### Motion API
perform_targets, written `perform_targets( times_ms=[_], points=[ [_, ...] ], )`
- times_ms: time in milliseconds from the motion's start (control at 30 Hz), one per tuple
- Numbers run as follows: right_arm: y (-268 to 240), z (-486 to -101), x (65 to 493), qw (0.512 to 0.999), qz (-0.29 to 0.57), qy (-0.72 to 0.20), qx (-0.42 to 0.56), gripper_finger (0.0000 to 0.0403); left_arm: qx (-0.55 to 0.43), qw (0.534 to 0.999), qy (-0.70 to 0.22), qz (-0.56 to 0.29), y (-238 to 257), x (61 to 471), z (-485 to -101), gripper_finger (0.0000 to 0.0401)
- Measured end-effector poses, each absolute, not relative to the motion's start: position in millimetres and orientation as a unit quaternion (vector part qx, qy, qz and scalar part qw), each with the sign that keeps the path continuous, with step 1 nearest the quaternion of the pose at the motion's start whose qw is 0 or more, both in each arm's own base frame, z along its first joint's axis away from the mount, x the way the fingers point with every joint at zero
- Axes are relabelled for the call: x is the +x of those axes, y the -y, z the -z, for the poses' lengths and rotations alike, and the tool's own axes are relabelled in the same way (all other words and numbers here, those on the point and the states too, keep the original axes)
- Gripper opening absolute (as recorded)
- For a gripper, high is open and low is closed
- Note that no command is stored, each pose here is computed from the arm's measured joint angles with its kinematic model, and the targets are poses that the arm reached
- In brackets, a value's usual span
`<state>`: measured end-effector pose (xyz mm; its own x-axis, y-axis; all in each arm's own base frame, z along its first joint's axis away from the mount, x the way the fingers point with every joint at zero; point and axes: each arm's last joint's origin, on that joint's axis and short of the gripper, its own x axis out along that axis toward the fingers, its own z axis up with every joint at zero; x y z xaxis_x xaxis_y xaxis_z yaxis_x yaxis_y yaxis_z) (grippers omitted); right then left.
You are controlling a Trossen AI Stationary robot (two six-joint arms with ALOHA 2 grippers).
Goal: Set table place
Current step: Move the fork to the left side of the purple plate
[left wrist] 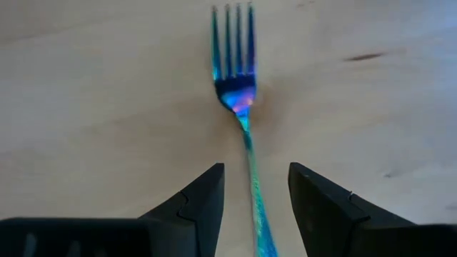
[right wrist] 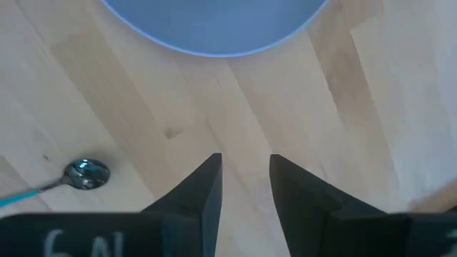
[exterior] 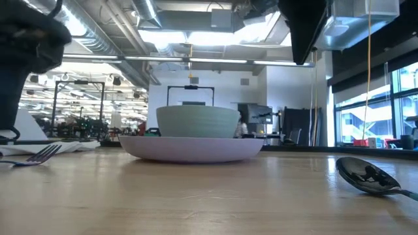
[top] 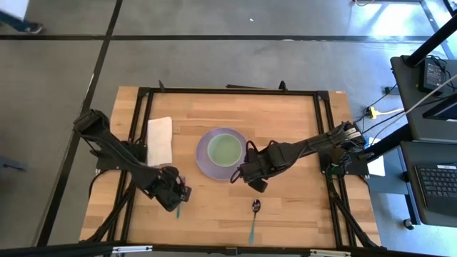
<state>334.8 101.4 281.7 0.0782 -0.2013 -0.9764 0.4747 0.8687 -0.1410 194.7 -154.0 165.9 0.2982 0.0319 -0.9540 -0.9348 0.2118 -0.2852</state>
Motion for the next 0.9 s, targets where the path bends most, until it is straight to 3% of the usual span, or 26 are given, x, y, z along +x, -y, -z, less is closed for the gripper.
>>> perform_targets(
  times_ms=[467,600,767,900],
  points=[
    [-101.3,-281.6,335.1,0.726,0.236,-0.636,0.112,0.0121,-0.491,0.616,-0.472,-0.395,163.9,209.0,-134.2,0.0144],
    [-101.3,-281.6,335.1,0.726,0.236,-0.636,0.112,0.0121,-0.485,0.614,-0.475,-0.402,162.6,207.8,-133.2,0.0106],
    [-101.7,-281.5,336.2,0.730,0.234,-0.632,0.113,0.0121,-0.479,0.614,-0.473,-0.413,159.2,207.6,-132.7,0.0018],
    [-102.3,-281.6,338.0,0.735,0.230,-0.627,0.117,0.0121,-0.485,0.600,-0.475,-0.423,152.1,211.9,-132.6,0.0012]
  ],
)
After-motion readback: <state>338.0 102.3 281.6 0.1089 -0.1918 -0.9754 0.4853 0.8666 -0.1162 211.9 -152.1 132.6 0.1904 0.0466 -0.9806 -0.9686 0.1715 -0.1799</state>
